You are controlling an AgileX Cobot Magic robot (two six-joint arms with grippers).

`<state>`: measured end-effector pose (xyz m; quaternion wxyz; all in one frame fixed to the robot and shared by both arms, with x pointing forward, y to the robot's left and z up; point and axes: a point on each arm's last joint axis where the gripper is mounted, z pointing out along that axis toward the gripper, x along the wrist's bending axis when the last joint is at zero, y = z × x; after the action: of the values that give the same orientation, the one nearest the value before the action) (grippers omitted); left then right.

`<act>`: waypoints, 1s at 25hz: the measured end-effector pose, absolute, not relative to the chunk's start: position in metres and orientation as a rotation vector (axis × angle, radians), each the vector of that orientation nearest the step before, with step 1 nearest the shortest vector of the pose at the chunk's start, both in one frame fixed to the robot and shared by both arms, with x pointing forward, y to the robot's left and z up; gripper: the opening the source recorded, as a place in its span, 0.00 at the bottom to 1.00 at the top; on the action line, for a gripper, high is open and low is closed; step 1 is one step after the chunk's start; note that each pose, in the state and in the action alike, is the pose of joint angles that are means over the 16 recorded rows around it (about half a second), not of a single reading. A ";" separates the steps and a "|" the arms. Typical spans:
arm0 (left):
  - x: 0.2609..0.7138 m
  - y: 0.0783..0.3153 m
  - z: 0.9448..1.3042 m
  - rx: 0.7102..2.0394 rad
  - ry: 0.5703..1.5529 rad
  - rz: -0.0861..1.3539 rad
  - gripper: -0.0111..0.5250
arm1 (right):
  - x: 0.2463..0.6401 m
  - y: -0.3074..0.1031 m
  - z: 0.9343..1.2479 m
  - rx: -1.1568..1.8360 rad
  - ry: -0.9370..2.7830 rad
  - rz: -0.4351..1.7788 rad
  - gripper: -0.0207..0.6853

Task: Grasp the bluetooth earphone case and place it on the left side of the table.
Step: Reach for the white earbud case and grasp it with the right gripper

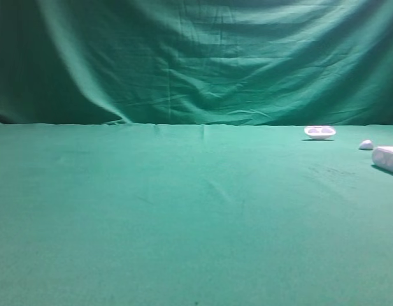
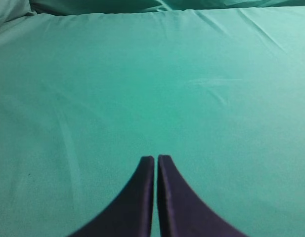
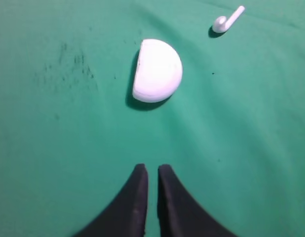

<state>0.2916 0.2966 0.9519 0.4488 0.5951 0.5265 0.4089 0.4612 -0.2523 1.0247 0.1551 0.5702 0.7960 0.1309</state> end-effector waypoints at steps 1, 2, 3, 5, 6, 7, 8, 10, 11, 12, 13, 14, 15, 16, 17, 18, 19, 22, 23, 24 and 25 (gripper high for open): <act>0.292 0.297 0.952 1.472 1.302 1.011 0.02 | 0.468 -0.249 1.021 1.634 2.300 0.354 0.34; 0.292 0.297 0.952 1.472 1.302 1.011 0.02 | 0.475 -0.247 1.016 1.636 2.316 0.336 0.39; 0.292 0.297 0.952 1.472 1.302 1.011 0.02 | 0.482 -0.244 1.012 1.639 2.329 0.320 0.45; 0.292 0.297 0.952 1.472 1.302 1.011 0.02 | 0.494 -0.241 1.002 1.648 2.351 0.292 0.55; 0.292 0.297 0.952 1.472 1.302 1.011 0.02 | 0.500 -0.239 0.998 1.654 2.360 0.280 0.61; 0.292 0.297 0.952 1.472 1.302 1.011 0.02 | 0.505 -0.237 0.993 1.659 2.368 0.269 0.66; 0.292 0.297 0.952 1.472 1.302 1.011 0.02 | 0.510 -0.236 0.988 1.664 2.375 0.259 0.71; 0.292 0.297 0.952 1.472 1.302 1.011 0.02 | 0.520 -0.233 0.979 1.672 2.387 0.244 0.78; 0.292 0.297 0.952 1.472 1.302 1.011 0.02 | 0.524 -0.232 0.974 1.676 2.391 0.238 0.81; 0.292 0.297 0.952 1.472 1.302 1.011 0.02 | 0.529 -0.231 0.970 1.679 2.395 0.233 0.83; 0.292 0.297 0.952 1.472 1.302 1.011 0.02 | 0.533 -0.230 0.966 1.681 2.398 0.229 0.84; 0.292 0.297 0.952 1.472 1.302 1.011 0.02 | 0.536 -0.229 0.962 1.684 2.401 0.224 0.85; 0.292 0.297 0.952 1.472 1.302 1.011 0.02 | 0.539 -0.228 0.959 1.687 2.403 0.220 0.85; 0.292 0.297 0.952 1.472 1.302 1.011 0.02 | 0.542 -0.227 0.956 1.690 2.404 0.216 0.85; 0.292 0.297 0.952 1.472 1.302 1.011 0.02 | 0.545 -0.226 0.953 1.694 2.405 0.212 0.84; 0.292 0.297 0.952 1.472 1.302 1.011 0.02 | 0.547 -0.226 0.950 1.697 2.406 0.207 0.84; 0.292 0.297 0.952 1.472 1.302 1.011 0.02 | 0.550 -0.225 0.947 1.700 2.406 0.202 0.83; 0.292 0.297 0.952 1.472 1.302 1.011 0.02 | 0.555 -0.224 0.941 1.709 2.403 0.191 0.82; 0.292 0.297 0.952 1.472 1.302 1.011 0.02 | 0.556 -0.224 0.940 1.711 2.401 0.188 0.80; 0.292 0.297 0.952 1.472 1.302 1.011 0.02 | 0.557 -0.224 0.939 1.714 2.398 0.185 0.78; 0.292 0.297 0.952 1.472 1.302 1.011 0.02 | 0.558 -0.224 0.938 1.717 2.395 0.183 0.76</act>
<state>0.2916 0.2966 0.9519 0.4488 0.5951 0.5265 0.4089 0.5584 -0.2239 0.9376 0.0942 0.5790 0.8075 0.0616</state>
